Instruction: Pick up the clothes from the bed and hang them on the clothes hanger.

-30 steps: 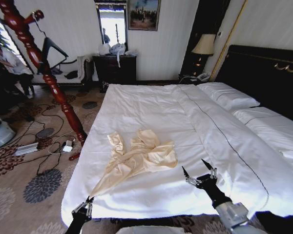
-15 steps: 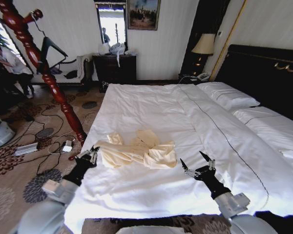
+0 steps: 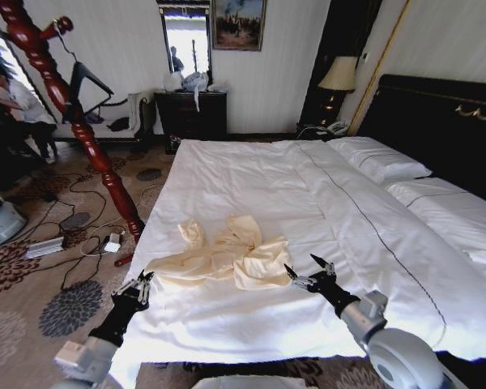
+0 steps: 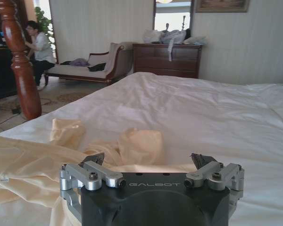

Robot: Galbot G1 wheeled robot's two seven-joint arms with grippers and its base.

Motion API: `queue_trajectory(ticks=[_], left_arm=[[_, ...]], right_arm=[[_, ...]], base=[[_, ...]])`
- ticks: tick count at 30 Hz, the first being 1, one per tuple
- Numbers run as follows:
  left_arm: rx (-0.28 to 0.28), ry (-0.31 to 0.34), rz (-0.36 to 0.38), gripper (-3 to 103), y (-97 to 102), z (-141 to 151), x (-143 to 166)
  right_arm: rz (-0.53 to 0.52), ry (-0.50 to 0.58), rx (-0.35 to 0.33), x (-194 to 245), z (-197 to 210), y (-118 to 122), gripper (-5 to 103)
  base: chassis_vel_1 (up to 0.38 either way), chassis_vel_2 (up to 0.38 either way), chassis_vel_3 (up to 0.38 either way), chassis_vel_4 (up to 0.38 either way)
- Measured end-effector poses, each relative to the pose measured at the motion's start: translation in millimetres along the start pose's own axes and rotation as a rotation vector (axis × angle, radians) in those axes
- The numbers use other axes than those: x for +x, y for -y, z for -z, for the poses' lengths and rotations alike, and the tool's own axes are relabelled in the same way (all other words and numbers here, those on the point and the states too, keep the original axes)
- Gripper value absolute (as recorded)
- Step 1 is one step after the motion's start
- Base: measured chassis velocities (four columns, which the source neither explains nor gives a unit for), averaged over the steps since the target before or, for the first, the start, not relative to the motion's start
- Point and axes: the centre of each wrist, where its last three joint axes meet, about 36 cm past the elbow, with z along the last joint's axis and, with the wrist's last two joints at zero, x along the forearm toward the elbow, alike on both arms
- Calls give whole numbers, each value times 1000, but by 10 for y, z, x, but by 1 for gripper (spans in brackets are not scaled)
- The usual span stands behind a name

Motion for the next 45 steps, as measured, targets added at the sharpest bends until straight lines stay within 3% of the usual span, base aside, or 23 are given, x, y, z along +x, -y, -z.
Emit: queue_trajectory(ticks=[6,10,21,27,32,45], left_arm=[[3,-73,47,1,0,-345,293],[14,-126,94,1,38,-593,504],[9,-142,100,1,34,-627,507],[3,-130,86,1,65,-585,441],[11,-121,72,1,127,-563,398],[1,-89,62,1,98,-516,273]], right_arm=[[115,-48,19,-160,-112,-138,100],[235,-79,-54,-319,-329,-506,100],[366,-49,-110,-902,-355,-914,100],[356,-71,-112,-1240,-448,-943,100],[280,-128,-79,-1514,-675,-845,100],[174,-150,-49,-1760,-699,-663,100]], base=[[0,0,0,0],[0,0,0,0],[0,0,0,0],[0,0,0,0],[0,0,0,0],[0,0,0,0]])
